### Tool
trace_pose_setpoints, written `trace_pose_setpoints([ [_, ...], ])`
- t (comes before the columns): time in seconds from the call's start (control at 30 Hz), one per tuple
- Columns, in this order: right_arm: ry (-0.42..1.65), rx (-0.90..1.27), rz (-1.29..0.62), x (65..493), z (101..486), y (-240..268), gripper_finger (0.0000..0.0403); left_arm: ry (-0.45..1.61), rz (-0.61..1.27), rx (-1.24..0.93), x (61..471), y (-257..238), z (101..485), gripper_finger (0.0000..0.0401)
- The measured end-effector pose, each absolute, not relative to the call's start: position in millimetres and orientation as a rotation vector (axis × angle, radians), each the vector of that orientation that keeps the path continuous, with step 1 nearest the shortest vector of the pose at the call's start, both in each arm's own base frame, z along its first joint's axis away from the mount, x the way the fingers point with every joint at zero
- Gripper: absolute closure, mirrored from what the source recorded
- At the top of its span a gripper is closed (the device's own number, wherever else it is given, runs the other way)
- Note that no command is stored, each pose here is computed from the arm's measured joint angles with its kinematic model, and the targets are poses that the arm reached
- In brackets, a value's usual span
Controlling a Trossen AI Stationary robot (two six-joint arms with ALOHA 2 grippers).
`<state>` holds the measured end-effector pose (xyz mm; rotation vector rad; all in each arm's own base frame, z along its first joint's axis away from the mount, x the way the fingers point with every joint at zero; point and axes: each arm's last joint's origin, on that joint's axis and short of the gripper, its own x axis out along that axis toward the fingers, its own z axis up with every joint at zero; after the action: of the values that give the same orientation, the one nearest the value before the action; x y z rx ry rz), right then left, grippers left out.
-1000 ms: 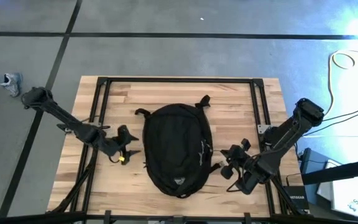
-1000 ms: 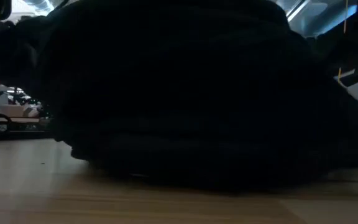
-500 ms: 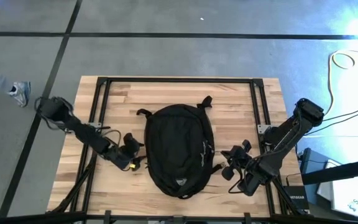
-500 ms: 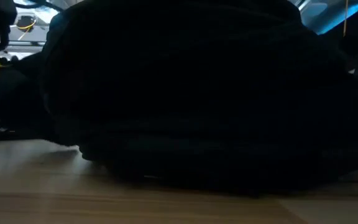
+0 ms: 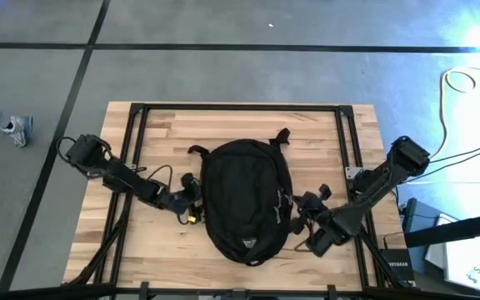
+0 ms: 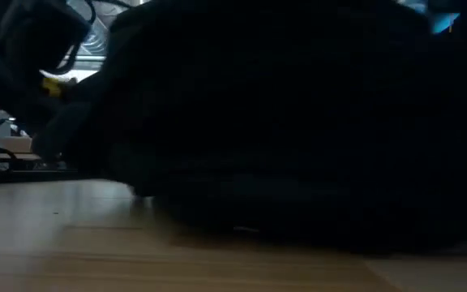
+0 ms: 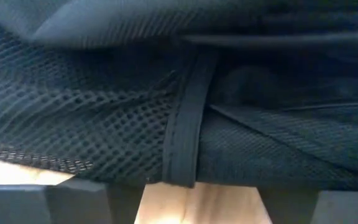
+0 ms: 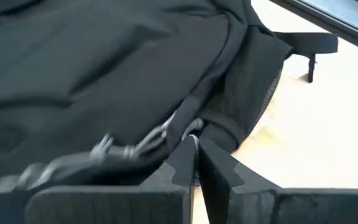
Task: Unpack backpack
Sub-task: Close the transparent zipper bag
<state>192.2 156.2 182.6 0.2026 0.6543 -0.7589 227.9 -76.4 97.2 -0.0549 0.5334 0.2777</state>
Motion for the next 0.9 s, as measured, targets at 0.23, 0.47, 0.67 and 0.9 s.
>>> trace_pose_setpoints([
  [0.23,0.771,0.159,-0.757,200,172,130,0.0403,0.496,0.2,-0.038,236,-56,102,0.0201],
  [0.47,0.715,0.245,-0.57,201,168,106,0.0403,0.392,0.155,-0.105,219,-43,99,0.0263],
  [0.67,0.682,0.236,-0.46,204,172,92,0.0403,0.353,0.09,-0.123,213,-44,100,0.0384],
  [0.9,0.752,0.239,-0.349,217,173,75,0.0387,0.312,0.068,-0.114,214,-44,104,0.0399],
])
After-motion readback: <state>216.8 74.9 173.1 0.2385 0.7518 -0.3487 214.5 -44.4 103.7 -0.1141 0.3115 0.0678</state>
